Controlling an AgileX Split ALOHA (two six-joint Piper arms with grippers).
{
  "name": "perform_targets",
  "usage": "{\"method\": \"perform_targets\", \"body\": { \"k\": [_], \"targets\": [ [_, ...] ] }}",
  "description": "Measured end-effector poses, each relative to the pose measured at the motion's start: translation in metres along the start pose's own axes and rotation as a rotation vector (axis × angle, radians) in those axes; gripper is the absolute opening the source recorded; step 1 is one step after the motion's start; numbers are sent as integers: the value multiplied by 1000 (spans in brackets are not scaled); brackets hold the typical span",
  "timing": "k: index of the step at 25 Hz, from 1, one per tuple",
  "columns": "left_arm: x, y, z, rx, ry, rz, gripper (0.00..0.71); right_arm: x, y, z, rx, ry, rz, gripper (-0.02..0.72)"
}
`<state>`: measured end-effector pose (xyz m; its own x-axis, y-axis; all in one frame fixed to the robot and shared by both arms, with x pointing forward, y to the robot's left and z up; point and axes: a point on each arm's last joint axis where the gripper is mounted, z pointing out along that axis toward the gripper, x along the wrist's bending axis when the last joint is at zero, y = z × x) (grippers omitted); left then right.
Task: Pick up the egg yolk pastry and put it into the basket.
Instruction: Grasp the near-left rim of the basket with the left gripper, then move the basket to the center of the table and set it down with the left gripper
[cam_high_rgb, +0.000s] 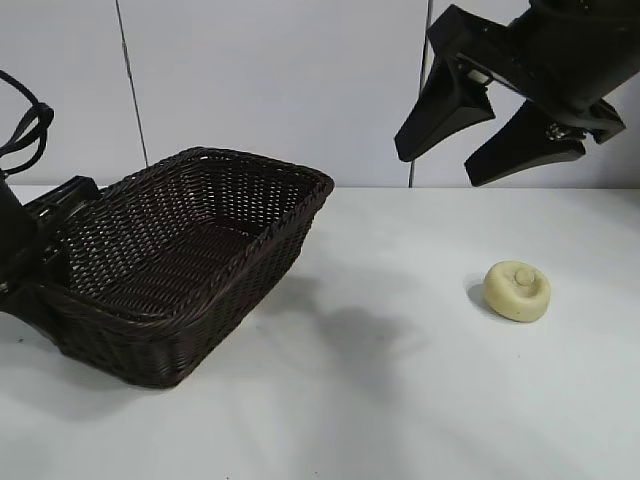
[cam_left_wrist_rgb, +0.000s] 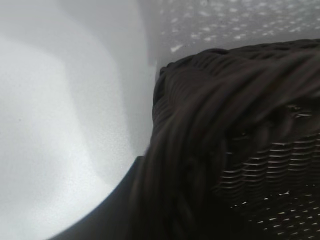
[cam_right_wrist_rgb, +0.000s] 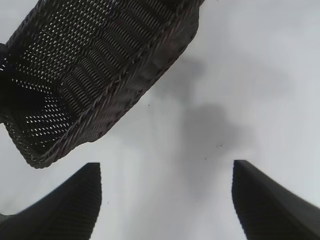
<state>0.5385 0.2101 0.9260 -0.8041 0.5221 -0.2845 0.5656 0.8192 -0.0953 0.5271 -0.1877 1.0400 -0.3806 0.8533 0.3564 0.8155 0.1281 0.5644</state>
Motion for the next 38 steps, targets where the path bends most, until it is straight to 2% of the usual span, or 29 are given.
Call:
{"method": "perform_targets", "body": {
  "k": [9,18,22,38],
  "targets": [
    [-22,-2,-23,57,-47,102,106,0,0,0,0,0,0,528],
    [-38,16,-50,86,-94,235,106,0,0,0,0,0,0,528],
    [-40,18,-57,86,-121,337,106,0,0,0,0,0,2,528],
    [-34,12,-61,167,-88,862,106,0,0,0,0,0,3,528]
  ]
}}
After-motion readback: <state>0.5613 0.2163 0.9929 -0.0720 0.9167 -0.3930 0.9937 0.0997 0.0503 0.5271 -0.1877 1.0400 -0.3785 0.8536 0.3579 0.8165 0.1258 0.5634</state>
